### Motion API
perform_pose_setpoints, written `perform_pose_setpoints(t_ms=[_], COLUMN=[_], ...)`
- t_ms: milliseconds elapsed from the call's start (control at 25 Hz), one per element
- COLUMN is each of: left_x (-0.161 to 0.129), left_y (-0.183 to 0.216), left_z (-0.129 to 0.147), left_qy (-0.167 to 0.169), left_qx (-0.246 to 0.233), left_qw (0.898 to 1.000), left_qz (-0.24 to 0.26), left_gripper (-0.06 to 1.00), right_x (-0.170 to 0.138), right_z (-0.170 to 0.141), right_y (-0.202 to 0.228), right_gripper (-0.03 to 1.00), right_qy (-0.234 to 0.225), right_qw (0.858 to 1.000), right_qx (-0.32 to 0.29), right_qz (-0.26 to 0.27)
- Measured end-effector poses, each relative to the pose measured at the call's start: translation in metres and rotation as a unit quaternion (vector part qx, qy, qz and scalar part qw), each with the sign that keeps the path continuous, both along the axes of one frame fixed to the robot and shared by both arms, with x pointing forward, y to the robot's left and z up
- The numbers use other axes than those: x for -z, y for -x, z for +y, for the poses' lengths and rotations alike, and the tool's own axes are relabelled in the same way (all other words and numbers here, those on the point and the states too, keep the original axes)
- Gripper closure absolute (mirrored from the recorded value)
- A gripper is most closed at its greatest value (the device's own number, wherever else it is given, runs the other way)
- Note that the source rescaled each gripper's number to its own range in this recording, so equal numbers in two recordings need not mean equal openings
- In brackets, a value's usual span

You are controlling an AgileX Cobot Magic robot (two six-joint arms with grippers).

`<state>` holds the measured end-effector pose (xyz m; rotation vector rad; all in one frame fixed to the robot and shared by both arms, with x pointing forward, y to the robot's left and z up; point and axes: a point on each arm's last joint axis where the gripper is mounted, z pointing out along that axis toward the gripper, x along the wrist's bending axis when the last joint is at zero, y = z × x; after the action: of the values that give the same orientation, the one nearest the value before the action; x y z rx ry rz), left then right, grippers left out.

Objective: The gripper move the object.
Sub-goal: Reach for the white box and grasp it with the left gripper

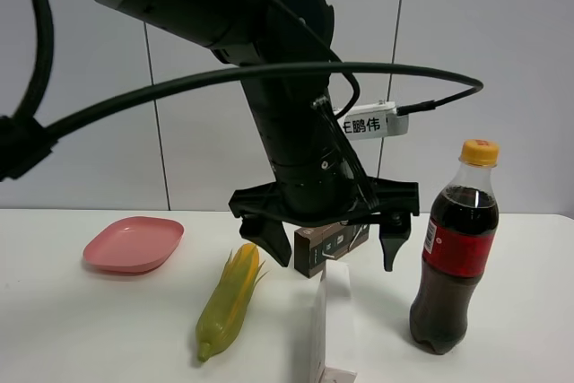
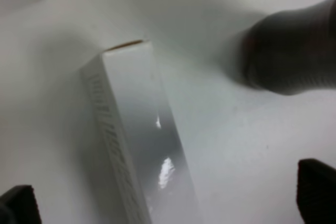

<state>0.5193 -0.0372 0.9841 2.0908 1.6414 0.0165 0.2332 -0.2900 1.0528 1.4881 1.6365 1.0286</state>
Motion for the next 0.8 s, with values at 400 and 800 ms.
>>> perform_pose_setpoints(t_ms=[400, 800], left_x=[0.027, 0.053], left_y=[0.003, 0.002], left_z=[-0.004, -0.012], left_qy=[-0.034, -0.042], left_qx=[-0.006, -0.001], left_qw=[0.999, 0.998], left_qz=[0.034, 0.040], left_gripper=[-0.05, -0.06], right_x=[0.000, 0.000], right_z=[0.000, 0.000], right_y=[0.000, 0.000], right_gripper=[-0.03, -0.03], right_qy=[0.000, 0.000], right_qw=[1.000, 1.000], right_qx=[0.000, 0.000], right_qz=[0.000, 0.000])
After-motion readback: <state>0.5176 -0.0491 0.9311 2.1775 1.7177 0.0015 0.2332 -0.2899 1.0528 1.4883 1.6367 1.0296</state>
